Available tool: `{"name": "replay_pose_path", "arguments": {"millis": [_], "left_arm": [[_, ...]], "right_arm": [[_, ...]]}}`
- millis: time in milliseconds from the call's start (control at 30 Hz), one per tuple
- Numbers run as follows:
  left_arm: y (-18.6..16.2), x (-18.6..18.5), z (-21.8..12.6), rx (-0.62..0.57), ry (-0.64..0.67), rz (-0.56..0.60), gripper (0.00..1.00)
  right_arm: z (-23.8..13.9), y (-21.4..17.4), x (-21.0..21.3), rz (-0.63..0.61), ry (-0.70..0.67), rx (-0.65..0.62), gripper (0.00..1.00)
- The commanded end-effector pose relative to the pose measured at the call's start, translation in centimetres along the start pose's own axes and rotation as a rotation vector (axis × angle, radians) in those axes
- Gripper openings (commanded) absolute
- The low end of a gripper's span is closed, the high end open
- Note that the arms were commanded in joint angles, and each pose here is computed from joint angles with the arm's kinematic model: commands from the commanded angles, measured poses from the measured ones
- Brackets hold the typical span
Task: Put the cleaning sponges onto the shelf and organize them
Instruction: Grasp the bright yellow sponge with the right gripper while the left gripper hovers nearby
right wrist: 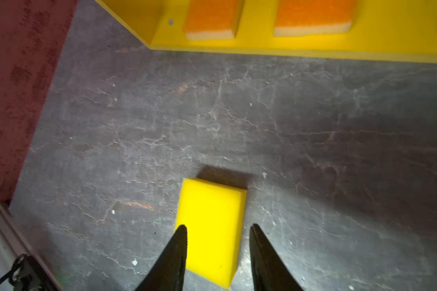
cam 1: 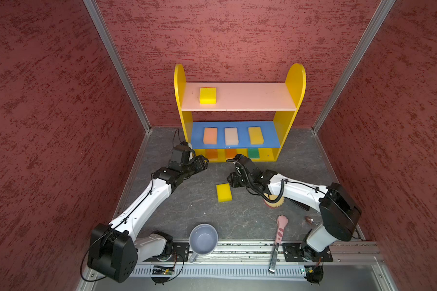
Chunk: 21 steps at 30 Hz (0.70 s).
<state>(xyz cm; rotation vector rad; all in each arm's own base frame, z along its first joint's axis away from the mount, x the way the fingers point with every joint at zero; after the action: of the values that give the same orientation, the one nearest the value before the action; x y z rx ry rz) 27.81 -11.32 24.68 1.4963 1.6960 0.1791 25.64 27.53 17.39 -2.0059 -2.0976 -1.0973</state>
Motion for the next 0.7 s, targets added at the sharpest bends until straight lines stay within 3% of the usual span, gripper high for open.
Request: {"name": "replay_pose_path", "arguments": {"millis": [0, 267, 367, 433, 500, 667], "left_arm": [[-1.1, 0.2, 1.4, 0.08, -0.002, 0.004, 0.65], [-3.0, 0.8, 3.1, 0.157, 0.007, -0.019, 0.65], [-2.8, 0.3, 3.3, 0.152, -0.009, -0.012, 0.65], [-2.6, 0.1, 3.3, 0.146, -0.01, -0.006, 0.65], [-2.3, -0.2, 3.0, 0.141, -0.014, -0.004, 0.65], [-1.1, -0.7, 0.9, 0.072, 0.001, 0.035, 0.65]], "right_arm": [[0.9, -1.4, -0.7, 0.045, 0.021, 0.05, 0.45], [4.4, -2.9, -1.0, 0.123, 0.093, 0.134, 0.43], [5.3, -2.7, -0.5, 0.127, 0.111, 0.153, 0.32], [5.6, -2.6, -0.3, 0.127, 0.13, 0.154, 0.12], [5.3, -2.2, 0.0, 0.114, 0.139, 0.143, 0.01], [2.1, 0.5, 1.9, 0.012, 0.118, 0.042, 0.0]]}}
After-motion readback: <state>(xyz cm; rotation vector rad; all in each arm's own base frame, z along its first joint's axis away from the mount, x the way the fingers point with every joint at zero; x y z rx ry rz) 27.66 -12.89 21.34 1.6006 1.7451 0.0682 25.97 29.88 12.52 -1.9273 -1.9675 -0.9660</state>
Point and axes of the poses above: each gripper's point midway between its finger pads, its own z axis out along the fingers, its own x axis along the line the jaws close on, y = z × x, the point moved 9 cm from there along -z, back along the fingers, and after that the axes turned 9 degrees about z, right-handed, at the moved point
